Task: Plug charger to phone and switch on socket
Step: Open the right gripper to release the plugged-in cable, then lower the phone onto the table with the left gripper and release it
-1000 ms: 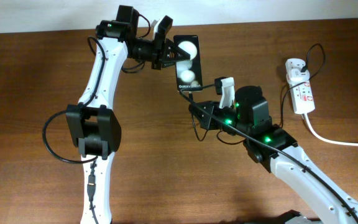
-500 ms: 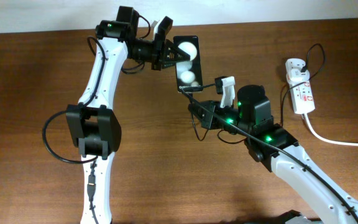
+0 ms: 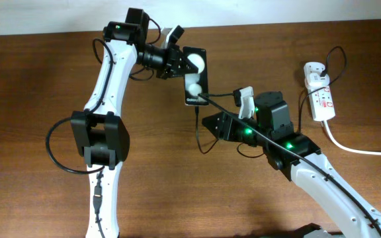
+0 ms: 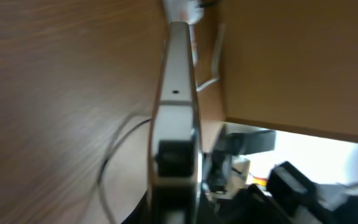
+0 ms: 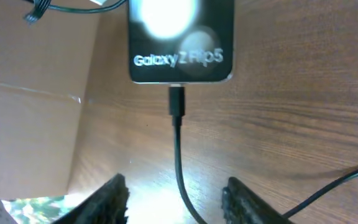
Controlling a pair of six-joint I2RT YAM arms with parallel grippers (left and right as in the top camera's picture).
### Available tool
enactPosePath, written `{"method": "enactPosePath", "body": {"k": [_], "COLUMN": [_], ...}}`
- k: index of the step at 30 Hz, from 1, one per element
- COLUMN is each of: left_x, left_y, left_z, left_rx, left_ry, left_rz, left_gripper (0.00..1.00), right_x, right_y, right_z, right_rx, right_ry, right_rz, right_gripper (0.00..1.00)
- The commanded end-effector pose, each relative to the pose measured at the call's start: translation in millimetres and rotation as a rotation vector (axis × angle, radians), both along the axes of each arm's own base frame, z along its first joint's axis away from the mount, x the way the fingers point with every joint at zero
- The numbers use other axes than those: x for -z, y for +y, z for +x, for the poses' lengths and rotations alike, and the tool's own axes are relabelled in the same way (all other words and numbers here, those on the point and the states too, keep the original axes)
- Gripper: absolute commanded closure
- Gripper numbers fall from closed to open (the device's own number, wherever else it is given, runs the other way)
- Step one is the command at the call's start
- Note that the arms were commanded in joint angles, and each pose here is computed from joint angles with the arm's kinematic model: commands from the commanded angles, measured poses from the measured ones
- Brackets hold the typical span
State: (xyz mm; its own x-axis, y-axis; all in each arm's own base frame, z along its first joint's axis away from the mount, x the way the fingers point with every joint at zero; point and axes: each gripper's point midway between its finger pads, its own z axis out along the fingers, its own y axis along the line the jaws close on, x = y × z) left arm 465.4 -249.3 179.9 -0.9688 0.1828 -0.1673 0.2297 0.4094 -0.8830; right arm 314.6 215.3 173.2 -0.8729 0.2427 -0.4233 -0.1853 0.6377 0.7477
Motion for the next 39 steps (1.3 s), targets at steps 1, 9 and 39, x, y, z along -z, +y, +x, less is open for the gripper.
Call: {"method": "enactPosePath", "body": {"k": [1, 9, 39], "left_x": [24, 87, 220], "left_y": [18, 34, 108], "left_z": [7, 3, -2], "left_rx": [-0.029, -0.033, -0.134], "left_ry": [-0.040, 0.052, 0.229], "left_rz": [0.185, 0.346, 0.895], "left_gripper": [1.00, 1.00, 0.50], "right_x": [0, 16, 30], "right_y": [0, -9, -18], "right_z": [-1, -6, -13], "right_rx": [-0.012, 0.013, 0.018], "right_ry": [-0.005, 0.046, 0.087], "right_rz": [-0.012, -0.071, -0.133], "right_gripper": [0.45, 0.42, 0.39]}}
